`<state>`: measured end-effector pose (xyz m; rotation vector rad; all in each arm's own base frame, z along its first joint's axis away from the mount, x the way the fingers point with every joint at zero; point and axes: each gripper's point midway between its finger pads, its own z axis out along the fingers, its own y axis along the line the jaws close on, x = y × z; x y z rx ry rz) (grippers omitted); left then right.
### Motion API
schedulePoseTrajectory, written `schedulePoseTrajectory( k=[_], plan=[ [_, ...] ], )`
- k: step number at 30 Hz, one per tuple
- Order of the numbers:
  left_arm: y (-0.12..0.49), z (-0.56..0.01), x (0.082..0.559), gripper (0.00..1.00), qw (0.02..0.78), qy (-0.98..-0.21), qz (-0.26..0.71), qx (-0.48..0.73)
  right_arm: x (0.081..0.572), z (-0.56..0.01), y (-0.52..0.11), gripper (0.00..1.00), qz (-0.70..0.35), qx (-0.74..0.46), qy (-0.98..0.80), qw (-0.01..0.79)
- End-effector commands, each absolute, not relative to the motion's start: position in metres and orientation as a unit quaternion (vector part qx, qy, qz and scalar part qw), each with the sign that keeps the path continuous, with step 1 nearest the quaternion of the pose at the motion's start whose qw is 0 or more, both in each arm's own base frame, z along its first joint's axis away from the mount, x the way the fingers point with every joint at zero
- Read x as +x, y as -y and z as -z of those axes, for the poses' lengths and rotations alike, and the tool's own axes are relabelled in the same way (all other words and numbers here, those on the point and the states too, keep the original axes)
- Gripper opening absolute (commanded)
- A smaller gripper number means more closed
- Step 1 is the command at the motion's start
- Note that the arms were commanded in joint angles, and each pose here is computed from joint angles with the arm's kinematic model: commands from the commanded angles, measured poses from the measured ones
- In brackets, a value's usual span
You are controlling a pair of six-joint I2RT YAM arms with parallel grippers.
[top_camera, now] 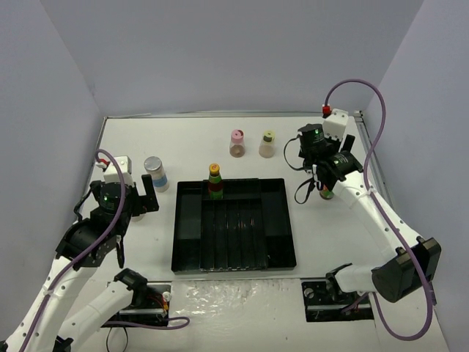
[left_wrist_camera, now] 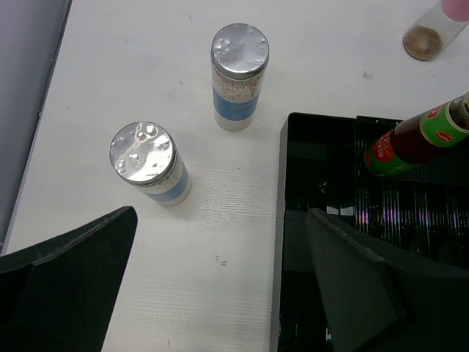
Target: Organize the condiment bottles
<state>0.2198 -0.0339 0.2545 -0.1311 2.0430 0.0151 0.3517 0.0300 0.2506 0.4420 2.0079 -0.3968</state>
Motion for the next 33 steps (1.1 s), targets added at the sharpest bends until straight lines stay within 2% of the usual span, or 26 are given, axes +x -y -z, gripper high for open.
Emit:
schedulePoseTrajectory(
  k=[1,7,33],
  plan=[
    [0.034,-0.269,0.224,0.97,0.541,-0.839,0.001,-0.054,0.340,-0.260,-0.001,0.77,0.199,0.221,-0.804,0.516],
    [0.037,-0.269,0.224,0.97,0.541,-0.840,0.006,-0.052,0.337,-0.241,0.019,0.77,0.223,0.235,-0.807,0.494],
    [0.039,-0.262,0.226,0.97,0.531,-0.846,0.007,-0.049,0.343,-0.170,0.033,0.77,0.216,0.280,-0.809,0.469]
  ],
)
